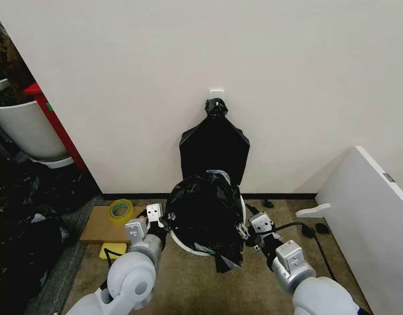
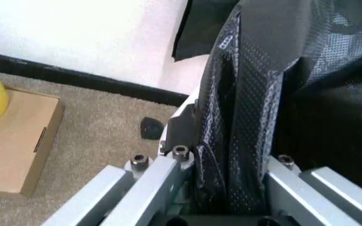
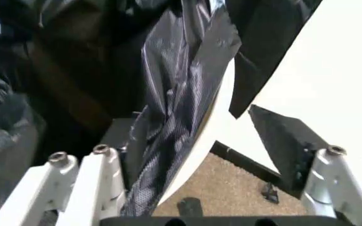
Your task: Place the garbage bag over the trash bin.
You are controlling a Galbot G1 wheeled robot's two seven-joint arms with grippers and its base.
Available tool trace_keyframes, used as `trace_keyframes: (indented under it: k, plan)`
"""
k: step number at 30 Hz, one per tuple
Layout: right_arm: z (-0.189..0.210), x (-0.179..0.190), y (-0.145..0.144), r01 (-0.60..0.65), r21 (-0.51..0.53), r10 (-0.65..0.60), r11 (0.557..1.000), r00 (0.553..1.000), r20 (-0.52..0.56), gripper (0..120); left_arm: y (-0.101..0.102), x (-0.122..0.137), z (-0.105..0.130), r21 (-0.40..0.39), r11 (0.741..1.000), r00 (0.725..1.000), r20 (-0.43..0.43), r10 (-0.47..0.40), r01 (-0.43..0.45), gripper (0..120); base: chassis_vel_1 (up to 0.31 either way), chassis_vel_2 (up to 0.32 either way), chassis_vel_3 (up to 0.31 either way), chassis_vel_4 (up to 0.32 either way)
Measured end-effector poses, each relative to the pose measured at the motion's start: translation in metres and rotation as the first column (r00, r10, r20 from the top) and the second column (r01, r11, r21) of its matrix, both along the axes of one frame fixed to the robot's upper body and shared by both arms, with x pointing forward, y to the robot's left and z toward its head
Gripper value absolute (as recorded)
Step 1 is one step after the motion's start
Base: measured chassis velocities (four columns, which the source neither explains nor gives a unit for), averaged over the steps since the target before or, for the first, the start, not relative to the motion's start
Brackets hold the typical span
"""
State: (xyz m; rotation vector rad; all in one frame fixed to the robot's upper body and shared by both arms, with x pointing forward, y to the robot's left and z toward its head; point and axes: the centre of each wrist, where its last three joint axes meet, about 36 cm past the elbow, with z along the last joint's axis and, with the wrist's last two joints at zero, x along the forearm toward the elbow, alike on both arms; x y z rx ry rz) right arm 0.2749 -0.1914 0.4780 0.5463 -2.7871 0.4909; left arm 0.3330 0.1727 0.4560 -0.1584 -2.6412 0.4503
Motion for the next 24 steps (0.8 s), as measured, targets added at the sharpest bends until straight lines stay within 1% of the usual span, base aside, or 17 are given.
trace_keyframes:
  k: [1,2,4,6,8,10,11,12,13,14,15,16,19,24]
  plan:
    - [0.0000,0.0000,0.0000,0.000,0.000,0.000,1.000,1.000,0.000,61,0.0000,0.0000,0.0000,0.000,1.000,1.000,0.000,0.000,0.000,0,0.000,0.000,0.000,0.000]
    - [-0.0013,0.0005,-0.0001,0.001,-0.005,-0.001,1.000,1.000,0.000,58,-0.0001,-0.0001,0.0003,-0.001,1.000,1.000,0.001,0.000,0.000,0,0.000,0.000,0.000,0.000]
    - [-0.0032,0.0011,-0.0004,0.003,-0.010,-0.003,1.000,1.000,-0.002,50,-0.0003,-0.0004,0.0008,-0.002,1.000,1.000,0.002,-0.002,0.002,0,0.000,0.000,0.000,0.000]
    - [-0.0042,0.0013,-0.0007,0.005,-0.012,-0.005,1.000,1.000,-0.004,38,0.0000,0.0002,0.0013,0.000,1.000,1.000,0.006,-0.004,0.004,0,0.000,0.000,0.000,0.000]
    - [-0.0043,0.0014,-0.0008,0.005,-0.011,-0.005,1.000,1.000,-0.003,36,0.0004,0.0005,0.0016,0.001,1.000,1.000,0.008,-0.005,0.005,0,0.000,0.000,0.000,0.000]
    - [-0.0049,0.0020,-0.0011,0.009,-0.010,-0.009,1.000,1.000,-0.002,25,0.0010,0.0013,0.0021,0.003,1.000,1.000,0.011,-0.006,0.006,0,0.000,0.000,0.000,0.000]
    - [-0.0050,0.0022,-0.0011,0.011,-0.009,-0.011,1.000,1.000,-0.002,22,0.0009,0.0013,0.0021,0.003,1.000,1.000,0.011,-0.006,0.006,0,0.000,0.000,0.000,0.000]
    - [-0.0050,0.0022,-0.0011,0.011,-0.009,-0.011,1.000,1.000,-0.002,22,0.0009,0.0013,0.0021,0.003,1.000,1.000,0.011,-0.006,0.006,0,0.000,0.000,0.000,0.000]
    - [-0.0050,0.0024,-0.0010,0.014,-0.008,-0.014,1.000,1.000,0.000,16,0.0006,0.0011,0.0019,0.003,1.000,1.000,0.011,-0.007,0.007,0,0.000,0.000,0.000,0.000]
    - [-0.0050,0.0024,-0.0010,0.015,-0.007,-0.015,1.000,1.000,0.000,15,0.0005,0.0011,0.0018,0.003,1.000,1.000,0.011,-0.007,0.007,0,0.000,0.000,0.000,0.000]
    - [-0.0048,0.0026,-0.0011,0.017,-0.005,-0.017,1.000,1.000,0.002,7,-0.0001,0.0006,0.0009,0.003,1.000,1.000,0.008,-0.008,0.008,0,0.000,0.000,0.000,0.000]
    - [-0.0048,0.0024,-0.0011,0.017,-0.003,-0.017,1.000,1.000,0.002,4,-0.0003,0.0003,0.0002,0.004,1.000,1.000,0.007,-0.008,0.008,0,0.000,0.000,0.000,0.000]
    - [-0.0045,0.0020,-0.0011,0.020,0.001,-0.020,1.000,1.000,0.006,0,-0.0007,-0.0002,-0.0009,0.003,1.000,1.000,0.004,-0.009,0.009,0,0.000,0.000,0.000,0.000]
    - [-0.0013,0.0010,-0.0015,0.034,0.020,-0.034,0.999,0.999,0.018,0,0.0002,0.0000,-0.0027,0.007,1.000,1.000,0.002,-0.007,0.007,0,0.000,0.000,0.000,0.000]
